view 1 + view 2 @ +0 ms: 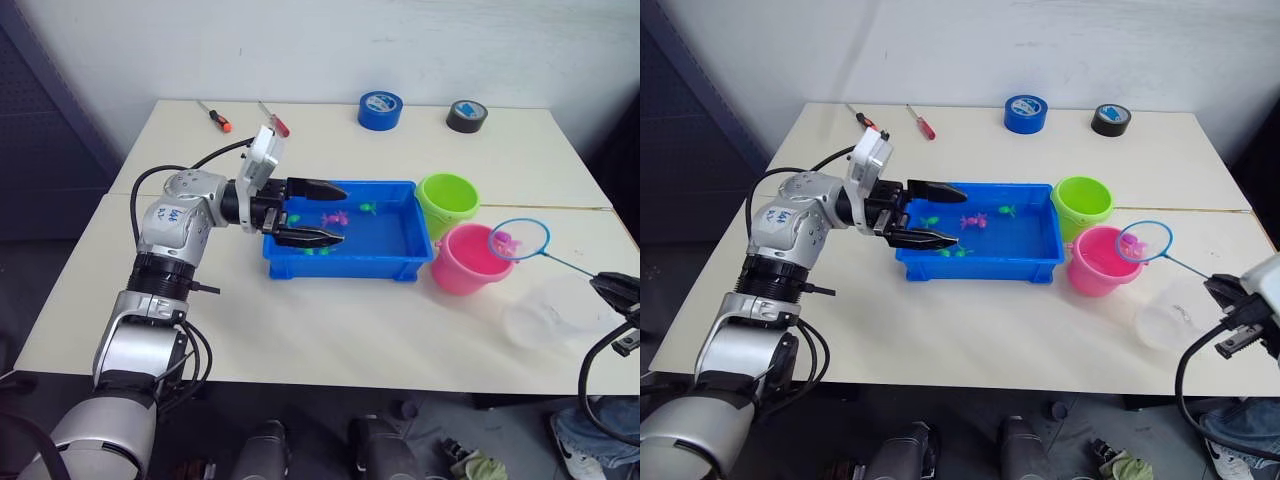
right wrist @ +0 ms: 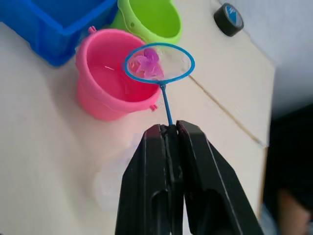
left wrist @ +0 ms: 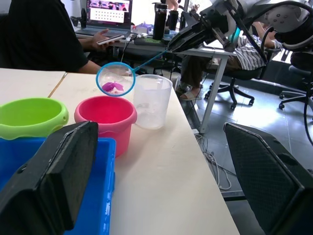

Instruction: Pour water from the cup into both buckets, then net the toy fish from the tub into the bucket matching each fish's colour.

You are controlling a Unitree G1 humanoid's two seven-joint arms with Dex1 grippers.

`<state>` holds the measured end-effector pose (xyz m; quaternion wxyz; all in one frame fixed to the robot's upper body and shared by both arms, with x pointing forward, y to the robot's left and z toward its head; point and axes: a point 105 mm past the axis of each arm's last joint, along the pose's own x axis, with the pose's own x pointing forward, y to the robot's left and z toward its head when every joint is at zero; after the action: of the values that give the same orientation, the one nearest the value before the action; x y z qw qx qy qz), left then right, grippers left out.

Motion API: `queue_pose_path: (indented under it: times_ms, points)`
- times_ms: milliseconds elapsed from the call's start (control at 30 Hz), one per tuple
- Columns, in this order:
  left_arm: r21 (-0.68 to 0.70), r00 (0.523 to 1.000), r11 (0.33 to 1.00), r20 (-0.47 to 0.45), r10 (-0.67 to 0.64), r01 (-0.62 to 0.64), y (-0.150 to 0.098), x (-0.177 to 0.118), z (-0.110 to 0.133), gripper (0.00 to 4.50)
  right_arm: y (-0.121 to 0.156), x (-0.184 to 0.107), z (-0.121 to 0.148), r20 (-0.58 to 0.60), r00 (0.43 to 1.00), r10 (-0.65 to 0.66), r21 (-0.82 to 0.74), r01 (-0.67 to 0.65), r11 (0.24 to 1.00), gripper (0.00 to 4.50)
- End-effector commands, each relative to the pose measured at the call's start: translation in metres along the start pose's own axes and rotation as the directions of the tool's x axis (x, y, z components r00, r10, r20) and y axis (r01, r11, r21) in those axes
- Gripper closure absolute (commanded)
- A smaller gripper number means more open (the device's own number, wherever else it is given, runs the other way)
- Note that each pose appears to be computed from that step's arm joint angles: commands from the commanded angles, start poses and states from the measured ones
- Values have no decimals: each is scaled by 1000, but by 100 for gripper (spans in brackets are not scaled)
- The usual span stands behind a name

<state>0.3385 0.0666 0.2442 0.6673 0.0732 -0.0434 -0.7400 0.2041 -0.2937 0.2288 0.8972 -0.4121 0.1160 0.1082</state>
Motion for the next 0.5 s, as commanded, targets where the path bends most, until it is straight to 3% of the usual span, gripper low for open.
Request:
queue_pose_path:
  times_ms: [33, 133, 233, 367, 500]
  points:
    - [35, 1000, 999, 2, -14, 14, -1, 0, 7, 3, -6, 2, 5, -18, 999, -38, -261, 32, 965, 450]
    - [36, 1000, 999, 1, -10, 10, 0, -1, 7, 3, -2, 9, -1, -60, 998, -15, -471, -15, 882, 450]
    - [36, 1000, 999, 3, -3, 2, 0, -2, 8, 3, -2, 12, -1, -46, 999, -6, -554, -20, 832, 450]
    - [22, 1000, 1000, -5, 7, -7, 0, -3, 6, 3, -6, 18, 2, -51, 999, -7, -760, -35, 649, 450]
    - [20, 1000, 1000, -6, 6, -6, 0, -3, 6, 3, -8, 19, 10, -6, 1000, -5, -812, -2, 583, 450]
